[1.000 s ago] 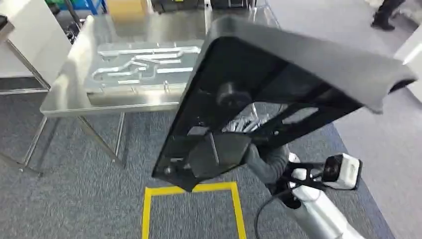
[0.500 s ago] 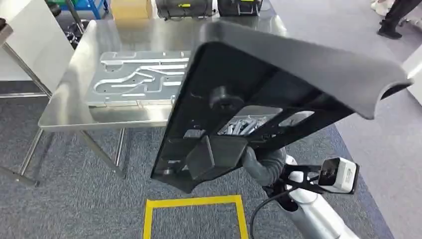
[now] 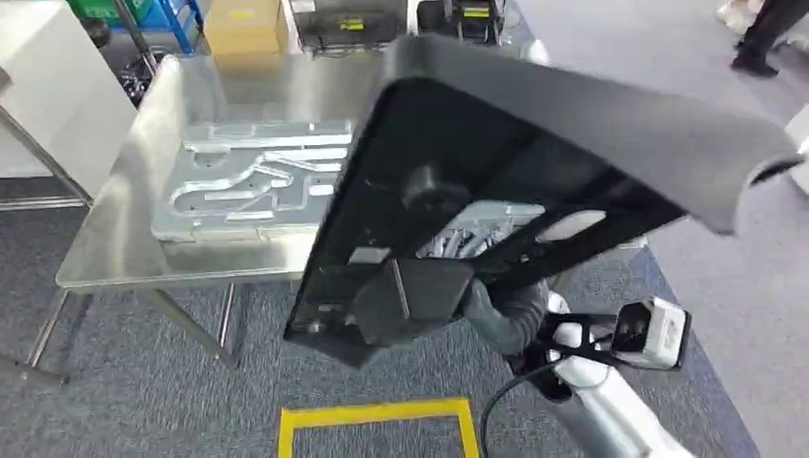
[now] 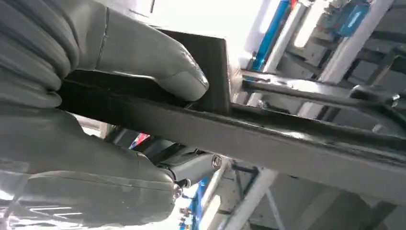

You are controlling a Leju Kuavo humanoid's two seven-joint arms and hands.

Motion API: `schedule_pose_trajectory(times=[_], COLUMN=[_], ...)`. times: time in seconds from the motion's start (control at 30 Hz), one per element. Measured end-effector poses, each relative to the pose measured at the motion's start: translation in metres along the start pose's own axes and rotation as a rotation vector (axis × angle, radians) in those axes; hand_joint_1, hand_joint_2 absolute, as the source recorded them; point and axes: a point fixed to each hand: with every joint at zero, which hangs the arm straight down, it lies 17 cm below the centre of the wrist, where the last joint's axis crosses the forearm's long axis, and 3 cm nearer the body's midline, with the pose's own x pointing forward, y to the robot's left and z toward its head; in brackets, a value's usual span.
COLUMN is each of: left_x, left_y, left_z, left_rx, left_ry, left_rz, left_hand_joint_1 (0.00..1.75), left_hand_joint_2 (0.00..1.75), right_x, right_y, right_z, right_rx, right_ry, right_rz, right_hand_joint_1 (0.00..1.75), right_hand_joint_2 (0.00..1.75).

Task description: Take the parts from the cabinet and place them on the table.

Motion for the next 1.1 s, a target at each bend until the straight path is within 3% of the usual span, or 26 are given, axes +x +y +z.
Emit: schedule_pose_trajectory(times=[0.47,0.57,0.73,0.8,0.97,1.03,1.1], left_x=[-0.001,0.001,0.001,-0.003,0.014,0.021,0.021], left_y=[-0.005,0.002,0.012,0.014,0.006,0.002,0.001], left_z=[0.002,0.0,0.001,0.003,0.0,-0.001,0.0], left_rx=[0.001,0.026,0.059,0.05,-0.003,-0.022,-0.032], left_ry=[-0.001,-0.011,-0.024,-0.029,-0.075,-0.093,-0.097], left_rz=[0.02,0.041,0.073,0.07,0.058,0.048,0.036], left_hand_joint_1=[0.0,0.0,0.0,0.0,0.0,0.0,0.0], left_hand_joint_2=[1.75,1.75,1.75,1.75,1.75,1.75,1.75], right_x=[0.006,0.017,0.057,0.061,0.023,0.0,-0.036], right_y=[-0.014,-0.018,-0.012,-0.027,-0.177,-0.225,-0.251], right_z=[0.001,0.002,0.006,-0.001,-0.06,-0.072,-0.074], right_rx=[0.003,-0.009,-0.082,-0.102,-0.124,-0.085,-0.017], right_ry=[-0.029,-0.079,-0.156,-0.157,0.028,0.125,0.241], right_rz=[-0.007,0.081,0.508,0.684,1.289,1.539,1.681], right_hand_joint_1=[1.75,1.75,1.75,1.75,1.75,1.75,1.75], right_hand_joint_2=[1.75,1.75,1.75,1.75,1.75,1.75,1.75])
